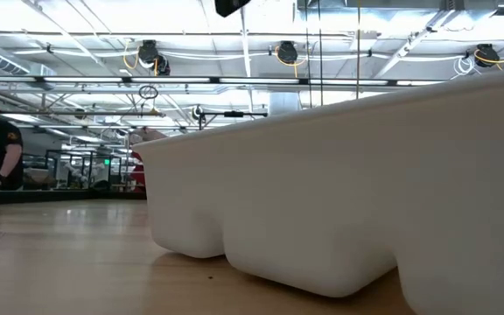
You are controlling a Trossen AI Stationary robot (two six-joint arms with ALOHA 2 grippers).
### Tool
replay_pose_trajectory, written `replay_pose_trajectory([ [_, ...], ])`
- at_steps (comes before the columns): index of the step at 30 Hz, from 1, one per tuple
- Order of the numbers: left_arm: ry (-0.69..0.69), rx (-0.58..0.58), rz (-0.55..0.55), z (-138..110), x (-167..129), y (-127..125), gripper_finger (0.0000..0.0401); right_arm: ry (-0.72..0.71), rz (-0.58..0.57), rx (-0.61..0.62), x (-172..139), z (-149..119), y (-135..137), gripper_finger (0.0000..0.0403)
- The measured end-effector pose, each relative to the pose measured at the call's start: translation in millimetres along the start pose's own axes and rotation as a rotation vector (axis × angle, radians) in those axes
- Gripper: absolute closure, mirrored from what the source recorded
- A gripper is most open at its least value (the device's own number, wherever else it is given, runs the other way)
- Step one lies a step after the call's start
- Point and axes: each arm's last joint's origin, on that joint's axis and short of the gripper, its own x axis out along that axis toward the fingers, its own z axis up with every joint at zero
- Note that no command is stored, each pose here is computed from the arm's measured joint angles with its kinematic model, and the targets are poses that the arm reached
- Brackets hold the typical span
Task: Sort silverware
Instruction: Put the gold spoon into the cutlery tray with the other gold spoons
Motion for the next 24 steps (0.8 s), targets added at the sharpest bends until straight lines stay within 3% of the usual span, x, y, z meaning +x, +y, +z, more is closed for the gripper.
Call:
replay_pose_trajectory([
  [10, 0.388, 0.210, -0.037, -2, 64, 9, 0.0401, 0.032, -0.022, 0.011, 0, -3, -2, 0.0259],
  [17, 0.483, 0.328, -0.054, -16, 106, 21, 0.0401, 0.039, -0.027, 0.021, 0, -4, -3, 0.0259],
  [24, 0.500, 0.387, -0.067, -23, 123, 26, 0.0401, 0.044, -0.030, 0.023, 0, -4, -3, 0.0259],
])
